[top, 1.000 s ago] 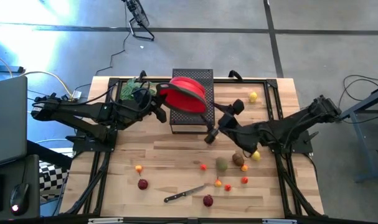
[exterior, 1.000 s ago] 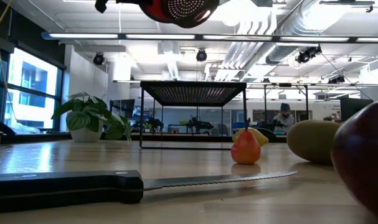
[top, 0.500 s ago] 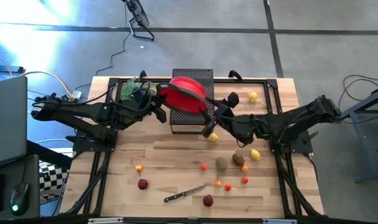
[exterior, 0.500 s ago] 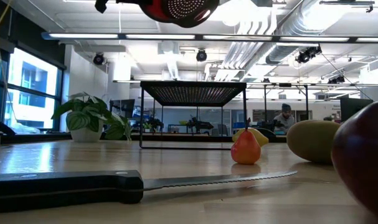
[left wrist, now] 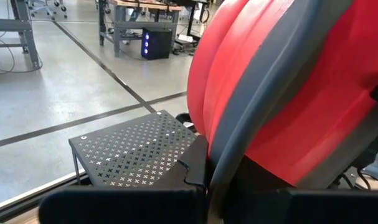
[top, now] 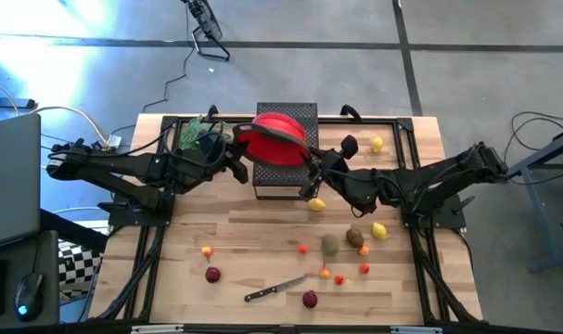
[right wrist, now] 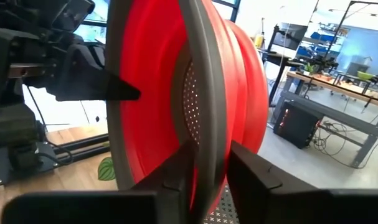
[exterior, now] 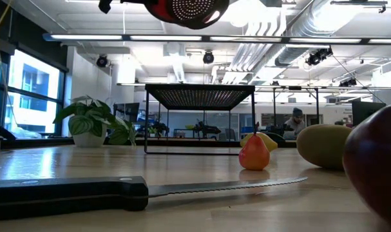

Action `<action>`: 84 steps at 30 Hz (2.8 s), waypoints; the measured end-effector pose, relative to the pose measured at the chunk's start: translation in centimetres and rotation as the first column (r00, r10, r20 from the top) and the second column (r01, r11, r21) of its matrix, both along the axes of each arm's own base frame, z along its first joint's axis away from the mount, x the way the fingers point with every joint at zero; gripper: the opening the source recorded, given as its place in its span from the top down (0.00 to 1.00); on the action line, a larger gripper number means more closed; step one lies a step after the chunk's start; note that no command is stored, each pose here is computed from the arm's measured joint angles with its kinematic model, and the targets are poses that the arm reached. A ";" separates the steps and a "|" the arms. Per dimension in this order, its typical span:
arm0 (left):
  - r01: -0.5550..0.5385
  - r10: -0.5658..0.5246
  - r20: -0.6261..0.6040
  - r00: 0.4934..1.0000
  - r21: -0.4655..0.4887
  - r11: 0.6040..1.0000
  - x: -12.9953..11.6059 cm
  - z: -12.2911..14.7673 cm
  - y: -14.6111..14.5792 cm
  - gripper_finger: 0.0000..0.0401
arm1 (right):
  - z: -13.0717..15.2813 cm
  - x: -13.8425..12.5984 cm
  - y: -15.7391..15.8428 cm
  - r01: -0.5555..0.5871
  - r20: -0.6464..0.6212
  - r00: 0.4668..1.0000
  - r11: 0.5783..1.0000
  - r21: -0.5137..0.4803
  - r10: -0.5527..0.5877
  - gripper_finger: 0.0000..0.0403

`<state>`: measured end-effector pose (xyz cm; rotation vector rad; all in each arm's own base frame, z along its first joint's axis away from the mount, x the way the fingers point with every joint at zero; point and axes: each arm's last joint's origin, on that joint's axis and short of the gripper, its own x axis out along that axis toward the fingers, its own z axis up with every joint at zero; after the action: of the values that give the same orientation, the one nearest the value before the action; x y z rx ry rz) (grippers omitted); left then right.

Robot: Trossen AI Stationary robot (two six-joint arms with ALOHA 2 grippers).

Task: Pick & Place Fruit
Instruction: Put the red strainer bowl on the shelf

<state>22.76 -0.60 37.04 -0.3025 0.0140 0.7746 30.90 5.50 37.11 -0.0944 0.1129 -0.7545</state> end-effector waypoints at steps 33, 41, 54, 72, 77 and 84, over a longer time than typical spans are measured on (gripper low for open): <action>0.092 -0.092 0.028 0.995 0.003 0.996 0.2 0.4 -0.2 0.59 | 0.2 -0.1 -0.6 0.103 0.087 0.990 0.993 0.064 -0.108 0.98; 0.181 -0.181 0.106 0.978 0.008 0.983 -0.2 1.5 -0.3 0.50 | 0.2 0.0 -1.6 0.155 0.073 0.985 0.987 0.043 -0.158 0.98; 0.229 -0.245 0.152 0.958 0.114 0.967 -2.9 5.2 -0.1 0.51 | 0.7 -0.4 -1.8 0.170 0.062 0.983 0.985 0.012 -0.171 0.99; 0.401 -0.412 0.277 0.868 0.100 0.911 -8.6 7.3 0.1 0.51 | 1.7 -1.5 -1.9 0.130 0.082 0.988 0.991 0.029 -0.132 0.99; 0.402 -0.417 0.217 0.882 0.110 0.909 -8.9 6.9 0.2 0.51 | 1.2 -1.5 -1.9 0.109 0.076 0.991 0.992 0.069 -0.115 0.99; 0.381 -0.403 0.127 0.906 0.169 0.909 -8.8 6.7 0.2 0.56 | 0.9 -1.4 -2.5 0.092 0.076 0.992 0.990 0.104 -0.100 0.99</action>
<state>13.95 -0.40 43.71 -0.2165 -0.1269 0.3449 29.54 3.05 37.96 0.0372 0.0782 -0.8466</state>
